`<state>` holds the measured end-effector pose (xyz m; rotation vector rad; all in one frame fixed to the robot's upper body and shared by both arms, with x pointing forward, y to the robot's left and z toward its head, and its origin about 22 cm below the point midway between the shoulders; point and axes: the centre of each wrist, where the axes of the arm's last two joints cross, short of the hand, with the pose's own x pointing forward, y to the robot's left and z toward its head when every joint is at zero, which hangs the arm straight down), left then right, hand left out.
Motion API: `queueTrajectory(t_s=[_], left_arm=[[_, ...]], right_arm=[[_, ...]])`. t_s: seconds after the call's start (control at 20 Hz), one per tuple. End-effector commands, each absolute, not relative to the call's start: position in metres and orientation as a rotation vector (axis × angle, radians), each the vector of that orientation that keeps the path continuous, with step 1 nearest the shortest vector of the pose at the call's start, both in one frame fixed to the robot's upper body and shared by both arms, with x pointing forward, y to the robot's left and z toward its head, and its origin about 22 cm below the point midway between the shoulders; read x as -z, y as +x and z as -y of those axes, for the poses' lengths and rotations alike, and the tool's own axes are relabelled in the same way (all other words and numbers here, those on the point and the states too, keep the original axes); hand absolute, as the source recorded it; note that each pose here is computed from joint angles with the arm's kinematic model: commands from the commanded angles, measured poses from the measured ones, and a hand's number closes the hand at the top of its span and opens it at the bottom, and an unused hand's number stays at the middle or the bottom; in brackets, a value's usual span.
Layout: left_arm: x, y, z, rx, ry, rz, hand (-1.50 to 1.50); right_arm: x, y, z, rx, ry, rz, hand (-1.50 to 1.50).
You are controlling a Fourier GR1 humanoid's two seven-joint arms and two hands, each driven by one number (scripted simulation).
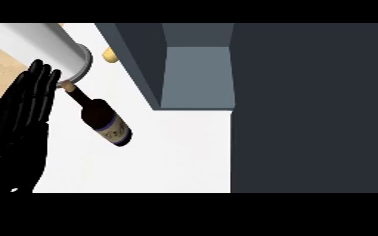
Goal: Pick up the wine, place it into the cabinet and close the cabinet
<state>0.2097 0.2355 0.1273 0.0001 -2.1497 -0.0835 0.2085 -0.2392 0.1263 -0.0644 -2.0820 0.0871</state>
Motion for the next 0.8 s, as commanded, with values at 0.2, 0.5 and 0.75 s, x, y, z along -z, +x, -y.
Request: queueTrajectory(t_s=[0.2,0.5,0.75], left_arm=[[-0.12,0.205,-0.247,-0.255,0.534,1.95,-1.5],[-0.123,0.222,-0.212,-0.56,0.496,1.814,-1.5],[-0.171,0.226,-0.177,-0.579,0.495,1.813,-1.5]], right_arm=[[-0.132,0.188,0.24,-0.114,-0.04,2.094,-1.5],[-0.157,0.158,0.224,-0.3,0.232,2.003,-1.5],[-0.178,0.154,0.226,-0.299,0.206,1.997,-1.5]])
